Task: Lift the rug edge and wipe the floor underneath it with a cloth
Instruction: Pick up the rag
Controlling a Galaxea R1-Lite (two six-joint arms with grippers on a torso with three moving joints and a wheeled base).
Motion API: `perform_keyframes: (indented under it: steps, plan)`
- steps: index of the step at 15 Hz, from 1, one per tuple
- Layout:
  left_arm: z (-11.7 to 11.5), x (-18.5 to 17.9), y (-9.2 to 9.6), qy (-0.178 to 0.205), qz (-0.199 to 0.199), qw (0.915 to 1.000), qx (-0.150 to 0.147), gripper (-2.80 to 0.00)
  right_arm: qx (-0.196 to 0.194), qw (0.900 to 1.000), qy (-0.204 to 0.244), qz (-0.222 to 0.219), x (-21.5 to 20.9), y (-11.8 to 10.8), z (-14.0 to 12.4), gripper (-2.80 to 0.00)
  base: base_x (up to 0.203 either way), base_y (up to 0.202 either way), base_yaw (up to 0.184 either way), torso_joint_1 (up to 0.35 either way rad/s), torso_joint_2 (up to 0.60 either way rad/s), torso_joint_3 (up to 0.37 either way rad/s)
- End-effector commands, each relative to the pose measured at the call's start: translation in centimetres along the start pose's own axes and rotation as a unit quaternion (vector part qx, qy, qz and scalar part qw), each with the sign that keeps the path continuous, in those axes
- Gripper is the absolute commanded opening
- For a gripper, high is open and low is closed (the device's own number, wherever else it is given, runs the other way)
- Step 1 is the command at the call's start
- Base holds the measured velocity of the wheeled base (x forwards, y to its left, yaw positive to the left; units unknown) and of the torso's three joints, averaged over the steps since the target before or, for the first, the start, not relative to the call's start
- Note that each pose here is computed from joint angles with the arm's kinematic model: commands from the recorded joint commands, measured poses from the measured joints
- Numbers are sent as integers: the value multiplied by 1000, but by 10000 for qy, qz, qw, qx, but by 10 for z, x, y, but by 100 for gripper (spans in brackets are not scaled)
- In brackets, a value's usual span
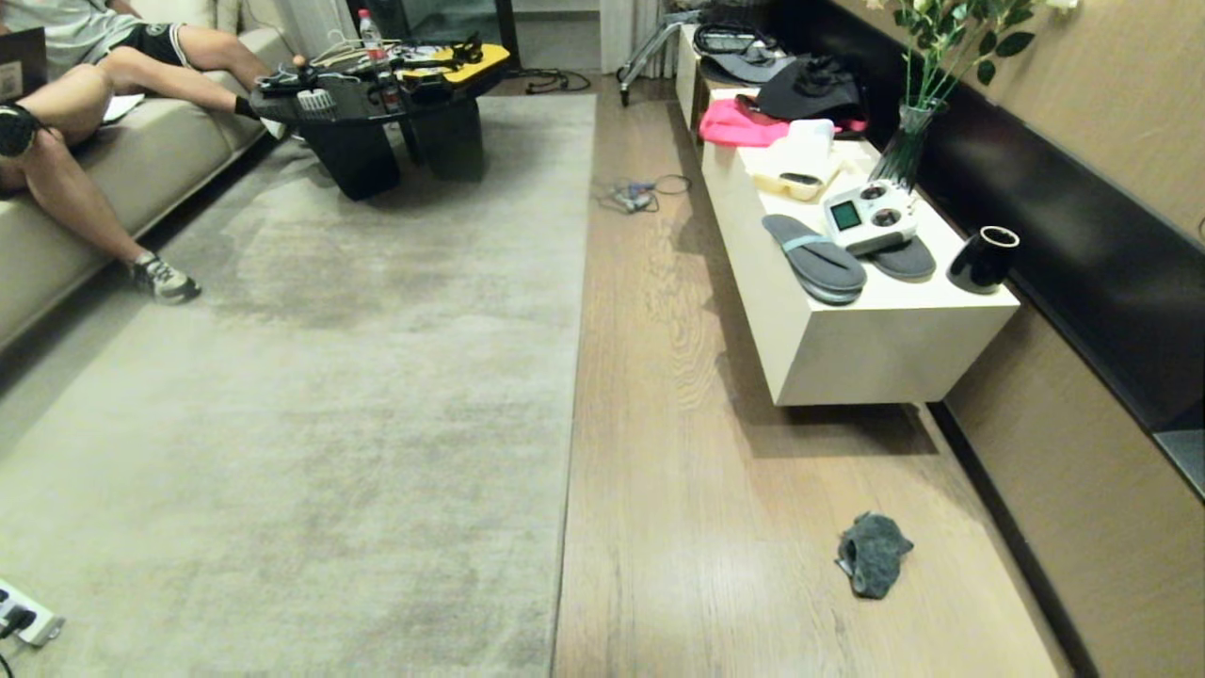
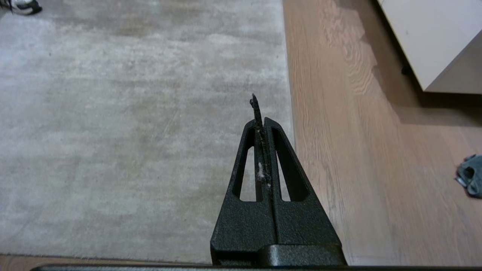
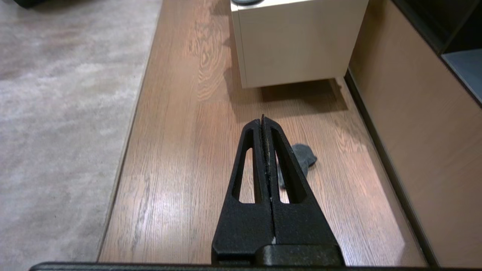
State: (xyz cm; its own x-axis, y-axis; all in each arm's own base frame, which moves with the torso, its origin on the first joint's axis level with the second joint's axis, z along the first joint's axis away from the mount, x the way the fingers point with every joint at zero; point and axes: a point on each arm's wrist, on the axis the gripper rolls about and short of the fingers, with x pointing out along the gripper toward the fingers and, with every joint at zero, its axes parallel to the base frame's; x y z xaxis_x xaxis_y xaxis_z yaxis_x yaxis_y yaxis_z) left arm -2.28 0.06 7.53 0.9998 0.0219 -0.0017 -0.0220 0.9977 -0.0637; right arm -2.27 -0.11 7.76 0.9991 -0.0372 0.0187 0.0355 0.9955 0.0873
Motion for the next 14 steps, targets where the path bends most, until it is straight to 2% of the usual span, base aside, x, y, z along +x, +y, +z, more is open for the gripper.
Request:
perform_keyframes:
  steps: [1,14]
  plan:
    - [0,0,0,6,6,10000,-3,-280,4,10000,-6,2,0,0,0,-280,0,0,0,2,-6,-185]
    - [0,0,0,6,6,10000,-3,-280,4,10000,-6,3,0,0,0,-280,0,0,0,5,2,-199]
